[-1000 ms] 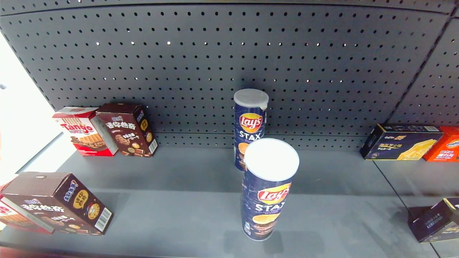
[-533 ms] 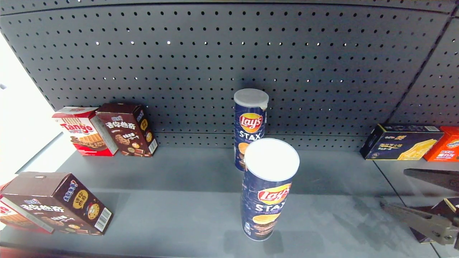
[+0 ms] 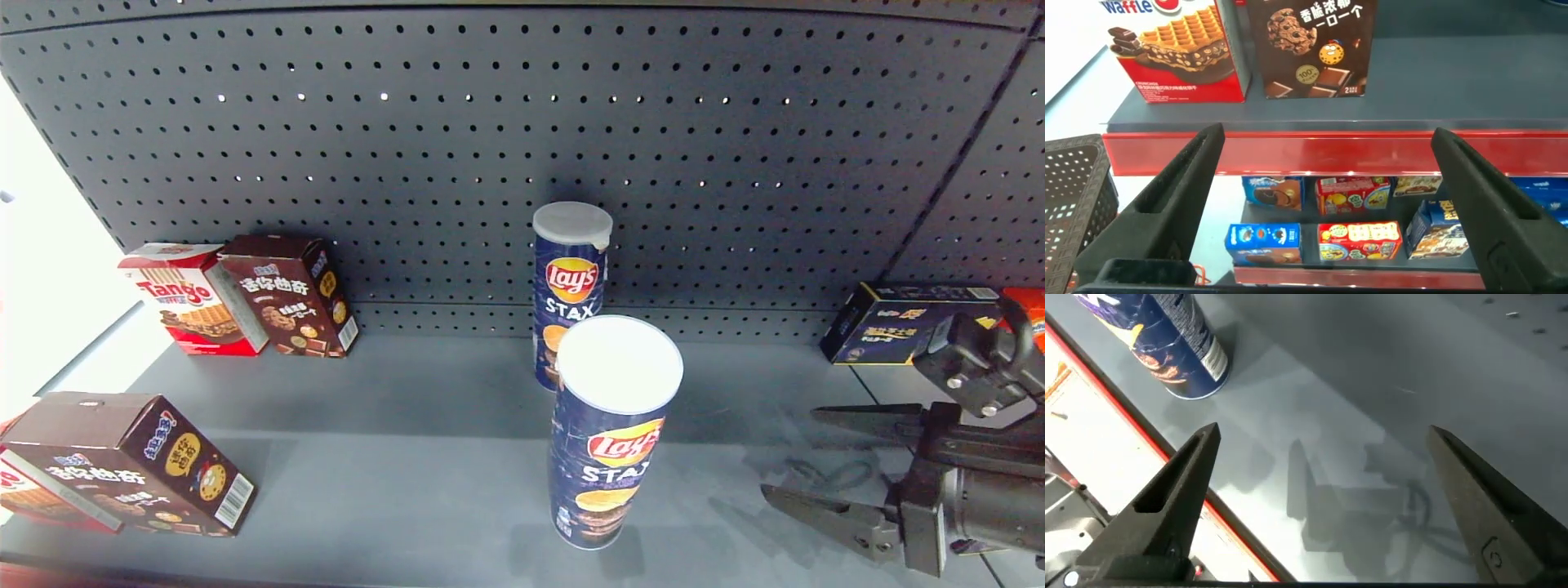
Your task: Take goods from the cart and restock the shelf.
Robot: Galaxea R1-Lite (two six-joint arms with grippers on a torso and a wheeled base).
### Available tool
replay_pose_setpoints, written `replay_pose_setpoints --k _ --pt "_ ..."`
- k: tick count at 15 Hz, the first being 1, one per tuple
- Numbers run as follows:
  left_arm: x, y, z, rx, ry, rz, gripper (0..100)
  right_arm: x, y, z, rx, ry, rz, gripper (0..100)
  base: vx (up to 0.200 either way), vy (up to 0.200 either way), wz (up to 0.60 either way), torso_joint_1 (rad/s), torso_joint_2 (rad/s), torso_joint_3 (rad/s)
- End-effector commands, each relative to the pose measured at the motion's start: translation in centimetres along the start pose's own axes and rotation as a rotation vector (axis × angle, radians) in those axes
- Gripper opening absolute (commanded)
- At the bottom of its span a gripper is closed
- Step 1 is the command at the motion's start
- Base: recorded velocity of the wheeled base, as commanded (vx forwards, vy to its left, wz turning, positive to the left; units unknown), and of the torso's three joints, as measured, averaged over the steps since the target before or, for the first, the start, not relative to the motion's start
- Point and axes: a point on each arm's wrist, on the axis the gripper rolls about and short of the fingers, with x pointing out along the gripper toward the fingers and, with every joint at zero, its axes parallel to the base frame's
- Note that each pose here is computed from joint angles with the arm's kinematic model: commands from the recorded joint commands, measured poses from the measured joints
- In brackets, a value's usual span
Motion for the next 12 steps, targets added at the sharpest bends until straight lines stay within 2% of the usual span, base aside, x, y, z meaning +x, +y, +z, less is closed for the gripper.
replay_pose_setpoints --k 1,3,12 --pt "0.0 0.0 0.0 -0.001 0.002 0.001 100 1.4 0.2 -0.2 -0.001 0.045 0.027 100 0.000 0.000 0.00 0.000 0.00 0.000" --pt "0.0 0.0 0.0 0.007 0.002 -0.001 100 2.3 0.7 0.0 0.007 0.056 0.030 100 0.000 0.000 0.00 0.000 0.00 0.000" --pt "0.0 0.0 0.0 0.007 0.002 0.004 100 6.1 1.1 1.5 0.010 0.082 0.063 100 0.000 0.000 0.00 0.000 0.00 0.000"
